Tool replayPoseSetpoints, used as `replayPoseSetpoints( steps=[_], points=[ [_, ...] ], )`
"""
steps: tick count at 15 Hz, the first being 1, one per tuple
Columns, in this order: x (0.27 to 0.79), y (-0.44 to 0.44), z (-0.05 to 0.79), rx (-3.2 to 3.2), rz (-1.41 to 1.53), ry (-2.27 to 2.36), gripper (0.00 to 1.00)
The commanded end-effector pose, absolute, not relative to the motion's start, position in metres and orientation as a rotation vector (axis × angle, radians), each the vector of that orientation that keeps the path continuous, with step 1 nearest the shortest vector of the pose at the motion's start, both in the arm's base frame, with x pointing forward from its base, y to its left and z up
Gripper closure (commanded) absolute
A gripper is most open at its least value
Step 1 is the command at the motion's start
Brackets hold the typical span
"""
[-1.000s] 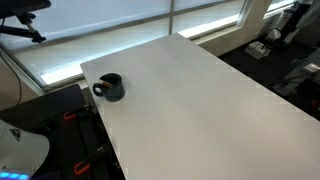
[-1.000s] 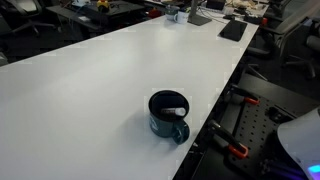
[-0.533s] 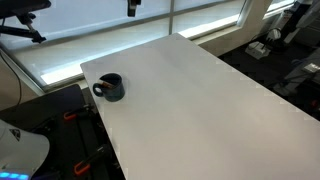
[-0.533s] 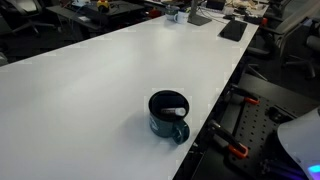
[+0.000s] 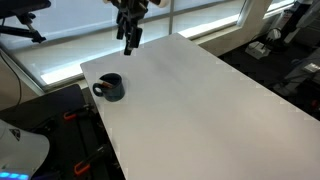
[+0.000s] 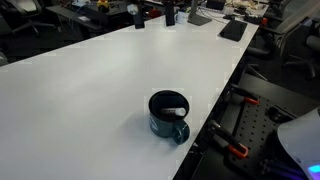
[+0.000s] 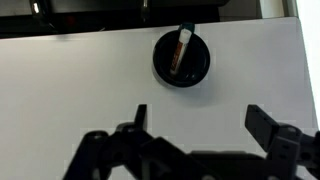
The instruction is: Remove the marker from the mug
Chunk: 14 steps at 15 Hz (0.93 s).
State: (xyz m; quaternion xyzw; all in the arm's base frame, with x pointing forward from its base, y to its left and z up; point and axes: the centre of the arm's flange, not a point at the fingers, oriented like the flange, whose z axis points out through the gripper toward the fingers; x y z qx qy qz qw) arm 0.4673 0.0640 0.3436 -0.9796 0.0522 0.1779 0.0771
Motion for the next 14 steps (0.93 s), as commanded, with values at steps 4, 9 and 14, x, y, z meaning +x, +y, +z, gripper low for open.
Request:
replayPoseSetpoints(
  steps=[4,9,14],
  points=[
    [0.468,0.064,0.342,-2.936,0.538,0.155,0.00],
    [0.460,0.090,0.292,-2.956,0.532,0.169,0.00],
    [0.453,0.124,0.235,-2.998,0.592,0.177,0.00]
  ],
)
